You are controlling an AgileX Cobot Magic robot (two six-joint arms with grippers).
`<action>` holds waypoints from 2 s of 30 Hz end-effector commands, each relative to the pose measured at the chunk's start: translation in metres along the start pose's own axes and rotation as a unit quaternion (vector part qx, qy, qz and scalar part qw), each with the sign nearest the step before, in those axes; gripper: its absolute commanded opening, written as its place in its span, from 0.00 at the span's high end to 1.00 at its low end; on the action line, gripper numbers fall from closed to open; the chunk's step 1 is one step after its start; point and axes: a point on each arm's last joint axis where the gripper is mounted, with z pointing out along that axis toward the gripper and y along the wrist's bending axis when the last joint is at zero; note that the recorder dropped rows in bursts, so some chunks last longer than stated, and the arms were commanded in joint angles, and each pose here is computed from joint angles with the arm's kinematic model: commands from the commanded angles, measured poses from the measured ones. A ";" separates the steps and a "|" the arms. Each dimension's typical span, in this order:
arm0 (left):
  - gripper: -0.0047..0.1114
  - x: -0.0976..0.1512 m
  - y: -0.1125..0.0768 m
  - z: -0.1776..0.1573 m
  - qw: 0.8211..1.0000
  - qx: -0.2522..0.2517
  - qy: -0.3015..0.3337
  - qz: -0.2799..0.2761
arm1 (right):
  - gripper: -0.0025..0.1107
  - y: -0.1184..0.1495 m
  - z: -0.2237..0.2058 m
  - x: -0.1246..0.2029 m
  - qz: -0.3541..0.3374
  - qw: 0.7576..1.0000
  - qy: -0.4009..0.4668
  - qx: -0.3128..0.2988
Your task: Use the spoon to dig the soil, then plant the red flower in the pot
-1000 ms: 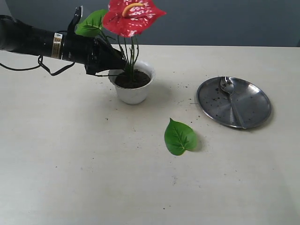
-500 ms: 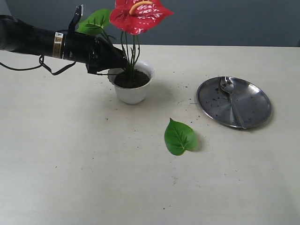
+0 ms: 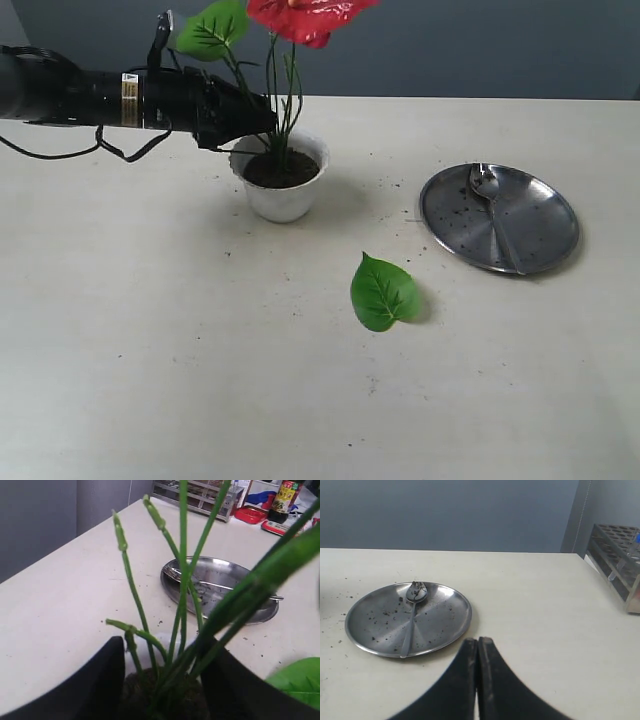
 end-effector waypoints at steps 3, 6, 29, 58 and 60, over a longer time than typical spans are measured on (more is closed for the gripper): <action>0.57 0.009 0.003 0.002 0.998 -0.022 0.052 0.017 | 0.98 0.000 0.000 -0.001 -0.002 1.000 -0.006 0.002; 0.57 0.010 0.006 -0.002 0.998 -0.031 0.054 0.016 | 0.98 0.000 0.000 -0.001 -0.002 1.000 -0.006 0.002; 0.57 0.008 0.014 -0.030 1.000 -0.027 0.014 0.001 | 0.98 0.000 0.000 -0.001 -0.001 1.000 -0.006 0.002; 0.44 0.003 0.017 -0.051 0.999 -0.039 0.027 0.004 | 0.98 0.000 0.000 -0.001 -0.001 1.000 -0.006 0.002; 0.44 0.003 0.018 -0.053 0.999 -0.041 0.026 0.000 | 0.98 0.000 0.000 -0.001 -0.001 1.000 -0.006 0.002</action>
